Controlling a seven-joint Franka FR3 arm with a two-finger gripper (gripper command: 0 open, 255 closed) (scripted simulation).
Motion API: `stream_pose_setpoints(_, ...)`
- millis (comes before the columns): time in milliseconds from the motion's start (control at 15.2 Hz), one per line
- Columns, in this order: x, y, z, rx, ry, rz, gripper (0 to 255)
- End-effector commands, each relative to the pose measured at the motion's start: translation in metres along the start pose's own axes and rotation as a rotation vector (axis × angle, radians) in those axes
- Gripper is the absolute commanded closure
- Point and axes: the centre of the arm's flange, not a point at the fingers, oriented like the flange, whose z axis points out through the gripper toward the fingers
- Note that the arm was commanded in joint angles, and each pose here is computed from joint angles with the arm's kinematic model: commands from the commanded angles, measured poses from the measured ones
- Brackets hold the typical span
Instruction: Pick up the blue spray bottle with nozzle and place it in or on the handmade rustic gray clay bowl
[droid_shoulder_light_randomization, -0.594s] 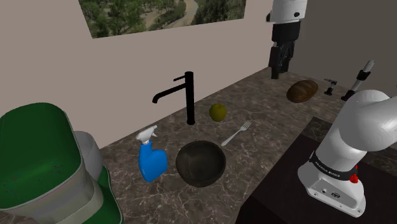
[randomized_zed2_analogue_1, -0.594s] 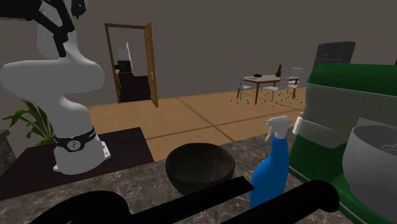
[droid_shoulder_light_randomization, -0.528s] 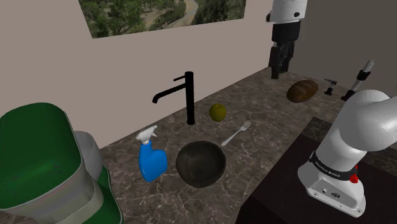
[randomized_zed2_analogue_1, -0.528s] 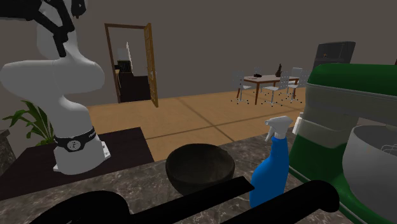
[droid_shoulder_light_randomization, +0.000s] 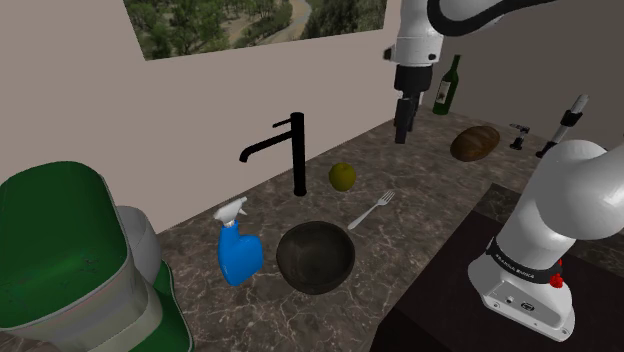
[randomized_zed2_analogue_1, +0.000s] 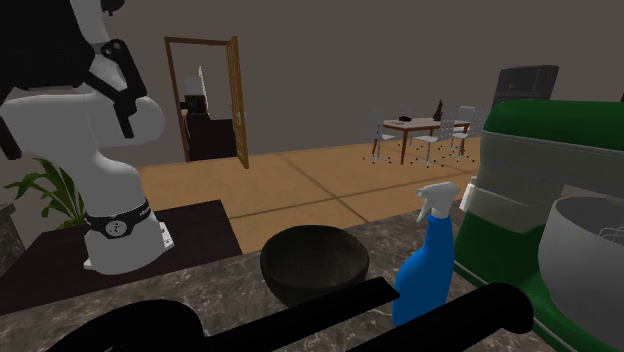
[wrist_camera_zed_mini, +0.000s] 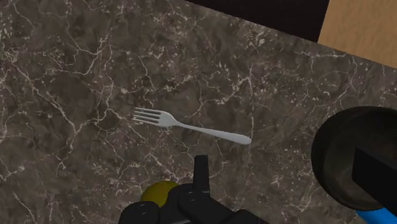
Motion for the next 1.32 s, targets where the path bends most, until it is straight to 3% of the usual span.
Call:
stream_pose_setpoints(0, 0.021, -0.005, 0.015, 0.009, 0.028, -0.076, 0)
stream_pose_setpoints(594, 0.099, -0.041, 0.074, 0.055, 0.138, -0.405, 0)
stream_pose_setpoints(1254, 0.173, -0.112, 0.128, 0.105, 0.261, -0.771, 0)
